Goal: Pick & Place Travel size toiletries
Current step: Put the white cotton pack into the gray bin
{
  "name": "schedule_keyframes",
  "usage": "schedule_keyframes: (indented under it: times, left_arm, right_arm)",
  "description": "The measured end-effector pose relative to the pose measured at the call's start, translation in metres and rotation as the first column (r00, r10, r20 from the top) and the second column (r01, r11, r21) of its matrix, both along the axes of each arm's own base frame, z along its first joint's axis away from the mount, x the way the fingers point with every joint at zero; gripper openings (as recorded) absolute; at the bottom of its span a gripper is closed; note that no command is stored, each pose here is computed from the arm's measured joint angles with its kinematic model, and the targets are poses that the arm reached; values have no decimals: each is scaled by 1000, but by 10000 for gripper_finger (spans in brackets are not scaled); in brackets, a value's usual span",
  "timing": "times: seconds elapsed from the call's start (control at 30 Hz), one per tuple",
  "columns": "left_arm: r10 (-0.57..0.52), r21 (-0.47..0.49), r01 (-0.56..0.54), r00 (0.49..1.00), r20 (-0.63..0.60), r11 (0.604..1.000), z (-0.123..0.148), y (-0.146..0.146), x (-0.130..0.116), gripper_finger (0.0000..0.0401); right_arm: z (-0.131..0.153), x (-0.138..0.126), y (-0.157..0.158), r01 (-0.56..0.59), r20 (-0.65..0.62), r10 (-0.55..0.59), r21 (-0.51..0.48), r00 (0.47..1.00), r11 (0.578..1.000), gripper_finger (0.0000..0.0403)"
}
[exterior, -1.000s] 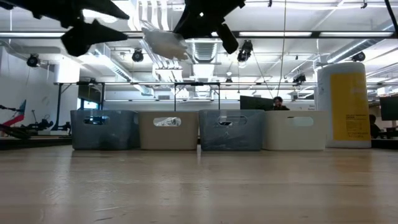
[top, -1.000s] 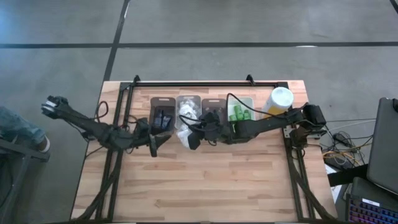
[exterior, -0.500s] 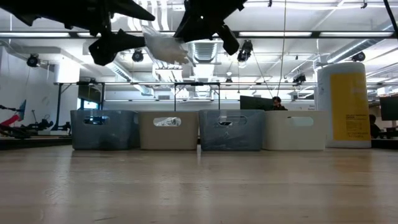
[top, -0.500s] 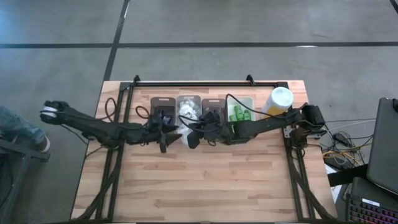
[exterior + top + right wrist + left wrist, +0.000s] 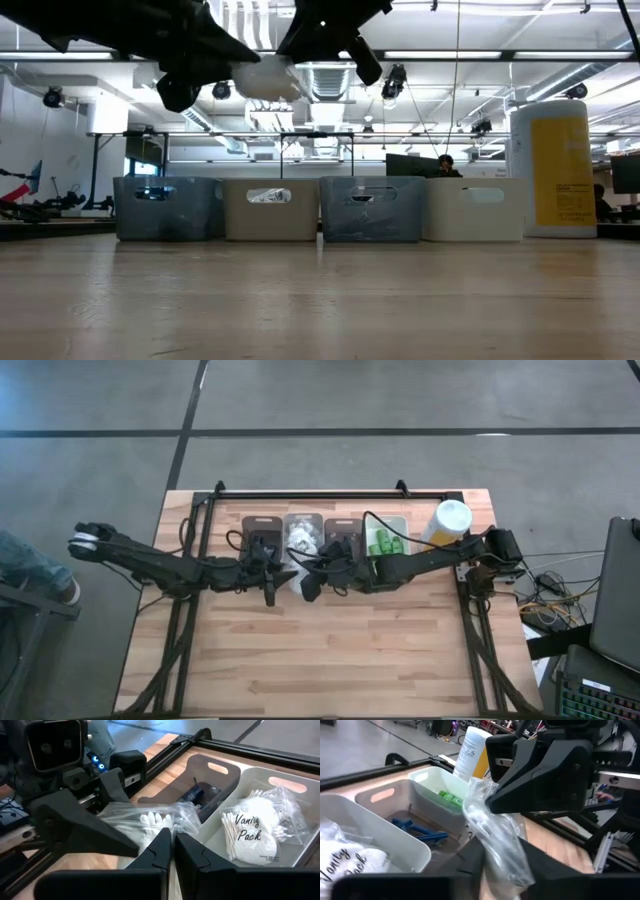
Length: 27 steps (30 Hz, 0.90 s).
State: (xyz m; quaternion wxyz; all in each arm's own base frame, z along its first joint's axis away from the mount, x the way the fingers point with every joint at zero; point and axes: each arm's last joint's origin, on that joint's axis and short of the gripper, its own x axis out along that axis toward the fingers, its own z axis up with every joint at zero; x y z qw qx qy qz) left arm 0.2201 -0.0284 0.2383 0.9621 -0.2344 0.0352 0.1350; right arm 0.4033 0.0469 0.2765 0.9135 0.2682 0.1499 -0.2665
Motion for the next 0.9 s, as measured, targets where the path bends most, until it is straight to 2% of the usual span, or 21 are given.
schedule_keyframes:
  times: [0.1,0.17,0.37,0.47,0.6,0.8,0.9]
  left_arm:
    - [4,43,-4,1000,-13,999,-1,2,1,36]
    - [13,70,-12,1000,-20,997,0,4,1,12]
    - [48,139,-39,997,-59,989,-1,12,-1,8]
    - [75,182,-55,992,-104,982,-3,18,-3,5]
    - [107,234,-70,983,-148,970,-5,33,-4,6]
    - [66,279,-11,980,-187,960,-7,66,-4,5]
    - [9,279,53,976,-215,959,-11,85,-5,7]
  right_arm:
    - [0,0,0,1,1,-1,1,1000,1000,16]
    - [0,0,0,-7,-1,7,7,1000,1000,29]
    - [10,-1,1,-47,-38,47,19,998,999,109]
    - [23,-4,0,-62,-62,60,-32,996,998,156]
    - [45,-12,-2,25,-66,-33,-122,997,992,206]
    - [62,-28,-7,87,-170,-114,-160,979,983,252]
    - [68,-32,-7,97,-171,-123,-155,978,983,266]
